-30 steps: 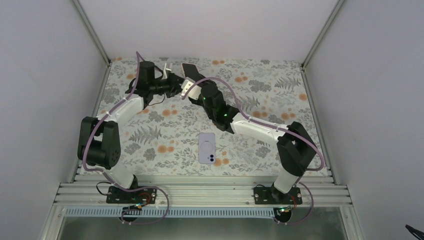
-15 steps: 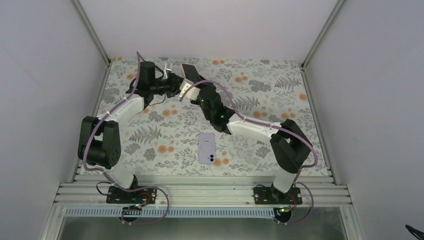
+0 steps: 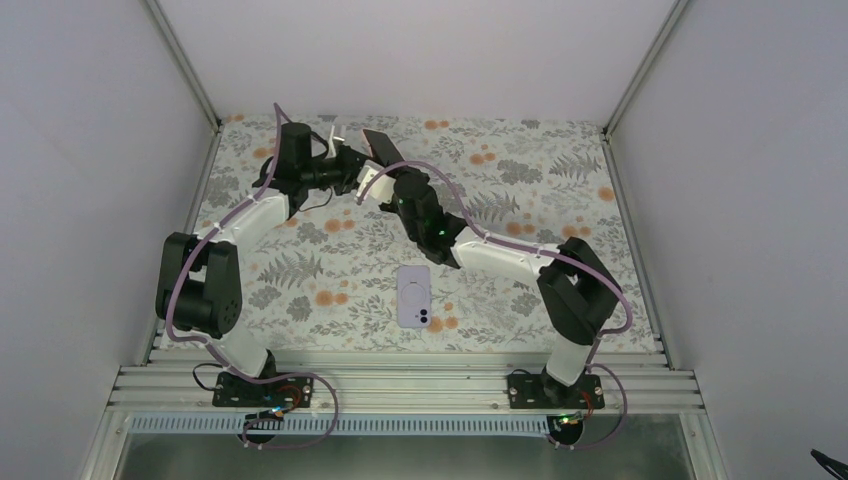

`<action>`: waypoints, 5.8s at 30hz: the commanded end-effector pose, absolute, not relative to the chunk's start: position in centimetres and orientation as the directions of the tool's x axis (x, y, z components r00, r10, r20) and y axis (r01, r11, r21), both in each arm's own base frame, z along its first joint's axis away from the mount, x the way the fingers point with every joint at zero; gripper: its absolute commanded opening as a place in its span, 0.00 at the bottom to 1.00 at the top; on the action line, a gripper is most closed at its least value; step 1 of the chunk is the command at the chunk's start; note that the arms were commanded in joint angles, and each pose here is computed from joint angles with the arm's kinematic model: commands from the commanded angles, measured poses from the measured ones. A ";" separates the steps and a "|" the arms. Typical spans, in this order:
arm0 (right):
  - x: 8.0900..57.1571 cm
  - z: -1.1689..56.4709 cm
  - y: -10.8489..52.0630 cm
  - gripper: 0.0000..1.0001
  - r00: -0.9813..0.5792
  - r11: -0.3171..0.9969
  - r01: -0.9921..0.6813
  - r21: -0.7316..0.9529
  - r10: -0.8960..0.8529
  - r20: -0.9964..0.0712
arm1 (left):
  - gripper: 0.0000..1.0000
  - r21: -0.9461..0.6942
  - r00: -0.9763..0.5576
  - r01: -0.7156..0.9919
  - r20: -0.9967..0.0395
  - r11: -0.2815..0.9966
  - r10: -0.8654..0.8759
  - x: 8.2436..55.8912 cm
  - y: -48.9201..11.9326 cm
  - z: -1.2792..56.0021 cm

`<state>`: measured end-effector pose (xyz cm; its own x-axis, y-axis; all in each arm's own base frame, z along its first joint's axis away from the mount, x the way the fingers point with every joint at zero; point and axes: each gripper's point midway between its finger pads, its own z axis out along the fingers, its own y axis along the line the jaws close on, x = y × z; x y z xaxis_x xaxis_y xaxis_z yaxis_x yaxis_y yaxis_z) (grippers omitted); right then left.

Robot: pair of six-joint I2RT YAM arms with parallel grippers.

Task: Take the phone out of the phone case
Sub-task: Remove the phone case from the phone, then place the phone case at the center of the board, then place the phone at the center of the board.

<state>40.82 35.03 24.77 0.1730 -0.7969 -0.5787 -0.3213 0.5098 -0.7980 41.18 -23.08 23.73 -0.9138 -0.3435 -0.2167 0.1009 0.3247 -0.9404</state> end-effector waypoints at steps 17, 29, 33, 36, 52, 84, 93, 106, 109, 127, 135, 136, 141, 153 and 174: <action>42.1 31.1 31.4 0.04 0.070 0.732 -0.311 -0.606 -0.618 -0.783 | 0.02 -0.928 -0.928 0.132 -0.239 0.347 -0.285 40.2 -23.3 23.1; 40.4 34.8 31.3 0.04 0.072 0.776 -0.383 -0.501 -0.515 -0.854 | 0.02 -0.910 -0.917 0.130 -0.261 0.393 -0.300 40.4 -22.7 22.6; 39.8 35.7 31.1 0.04 0.064 0.789 -0.408 -0.459 -0.477 -0.876 | 0.02 -0.902 -0.913 0.120 -0.264 0.414 -0.311 40.5 -22.5 22.0; 39.6 36.0 31.0 0.04 0.059 0.791 -0.418 -0.446 -0.467 -0.882 | 0.02 -0.896 -0.909 0.115 -0.269 0.429 -0.317 40.7 -22.2 21.8; 39.1 38.3 29.3 0.04 0.040 0.812 -0.435 -0.388 -0.413 -0.910 | 0.02 -0.871 -0.910 0.062 -0.250 0.486 -0.331 41.6 -21.8 19.1; 40.3 35.1 22.1 0.04 -0.040 0.827 -0.312 -0.467 -0.502 -0.864 | 0.02 -0.805 -0.962 0.060 -0.205 0.591 -0.181 42.2 -23.5 10.3; 40.3 34.2 21.7 0.04 -0.064 0.831 -0.321 -0.454 -0.497 -0.865 | 0.02 -0.768 -0.972 0.033 -0.174 0.640 -0.158 43.3 -24.3 7.5; 40.6 33.7 21.9 0.04 -0.074 0.828 -0.334 -0.450 -0.499 -0.863 | 0.11 -0.705 -0.977 -0.029 -0.130 0.709 -0.169 44.4 -23.6 3.6; 40.5 33.7 21.8 0.04 -0.075 0.829 -0.331 -0.450 -0.498 -0.864 | 0.28 -0.682 -0.974 -0.039 -0.136 0.730 -0.179 44.4 -23.1 3.4; 40.9 35.1 22.1 0.04 -0.036 0.812 -0.316 -0.491 -0.527 -0.849 | 1.00 -0.693 -0.873 0.162 -0.433 0.702 -0.226 44.8 -21.7 17.2; 41.0 36.2 22.9 0.04 0.018 0.782 -0.295 -0.550 -0.571 -0.821 | 1.00 -0.661 -0.742 0.354 -0.630 0.662 -0.232 44.3 -21.5 27.4; 41.0 36.3 23.1 0.04 0.028 0.775 -0.290 -0.562 -0.580 -0.814 | 1.00 -0.658 -0.728 0.376 -0.645 0.652 -0.232 44.2 -21.7 28.6; 40.5 36.6 24.0 0.04 0.078 0.735 -0.253 -0.629 -0.633 -0.770 | 0.99 -0.654 -0.675 0.467 -0.698 0.595 -0.237 43.3 -22.2 33.6; 37.8 36.8 25.3 0.04 0.196 0.573 -0.017 -0.819 -0.802 -0.565 | 0.92 -0.796 -0.769 0.498 -0.588 0.342 -0.249 40.7 -24.6 35.8; 33.9 35.4 28.3 0.04 0.263 0.370 0.168 -0.914 -0.910 -0.320 | 0.67 -0.887 -0.853 0.382 -0.446 0.258 -0.270 40.7 -25.3 33.1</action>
<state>34.63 28.63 33.38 0.2545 -0.9152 -0.3125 0.0696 0.3396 -0.9380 40.72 -25.11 32.77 -0.8523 -0.2763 -0.4441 0.3678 0.2870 -0.8845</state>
